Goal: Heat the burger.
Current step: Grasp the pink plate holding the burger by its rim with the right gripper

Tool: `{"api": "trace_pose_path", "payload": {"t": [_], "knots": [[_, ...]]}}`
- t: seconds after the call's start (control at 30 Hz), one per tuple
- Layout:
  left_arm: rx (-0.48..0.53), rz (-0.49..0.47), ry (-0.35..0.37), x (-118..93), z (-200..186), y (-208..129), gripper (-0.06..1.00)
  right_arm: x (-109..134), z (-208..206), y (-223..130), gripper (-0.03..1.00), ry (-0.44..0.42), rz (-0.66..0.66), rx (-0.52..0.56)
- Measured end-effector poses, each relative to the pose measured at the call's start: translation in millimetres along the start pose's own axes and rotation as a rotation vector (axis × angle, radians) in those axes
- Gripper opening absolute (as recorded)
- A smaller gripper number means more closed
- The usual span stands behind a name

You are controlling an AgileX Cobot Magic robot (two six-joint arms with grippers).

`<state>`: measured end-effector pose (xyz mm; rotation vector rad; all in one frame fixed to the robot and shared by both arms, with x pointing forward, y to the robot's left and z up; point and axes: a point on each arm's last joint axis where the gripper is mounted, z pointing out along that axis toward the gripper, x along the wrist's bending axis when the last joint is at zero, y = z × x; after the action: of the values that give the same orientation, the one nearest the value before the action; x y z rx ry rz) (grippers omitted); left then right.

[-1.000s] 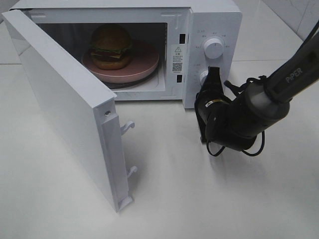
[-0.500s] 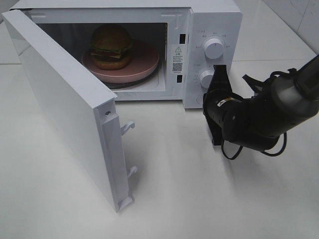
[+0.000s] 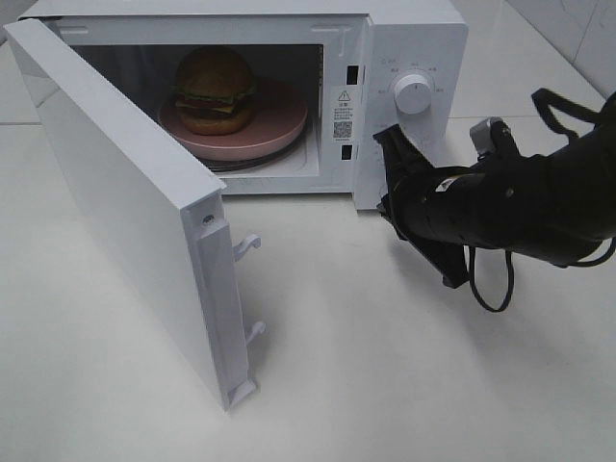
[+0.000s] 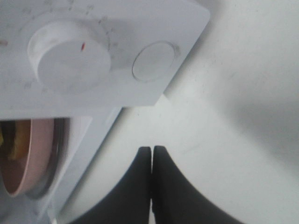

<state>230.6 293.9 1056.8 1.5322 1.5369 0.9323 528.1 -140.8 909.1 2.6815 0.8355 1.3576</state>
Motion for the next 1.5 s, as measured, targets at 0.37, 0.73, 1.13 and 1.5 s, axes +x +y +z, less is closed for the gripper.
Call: {"api": "trace_pose_path", "payload": {"t": [0.37, 0.73, 1.13, 1.5], "knots": [[0.000, 0.000, 0.000, 0.0, 0.0, 0.0, 0.99, 11.2, -39.2, -9.4, 0.02, -0.054, -0.473, 0.264], [0.000, 0.000, 0.000, 0.0, 0.0, 0.0, 0.99, 20.1, -60.3, -2.9, 0.02, -0.103, -0.816, 0.487], [0.000, 0.000, 0.000, 0.0, 0.0, 0.0, 0.99, 29.5, -84.0, 3.4, 0.02, -0.124, -1.509, 0.860], [0.000, 0.000, 0.000, 0.0, 0.0, 0.0, 0.99, 26.0, -89.8, 3.3, 0.05, 0.166, -2.108, 1.054]]}}
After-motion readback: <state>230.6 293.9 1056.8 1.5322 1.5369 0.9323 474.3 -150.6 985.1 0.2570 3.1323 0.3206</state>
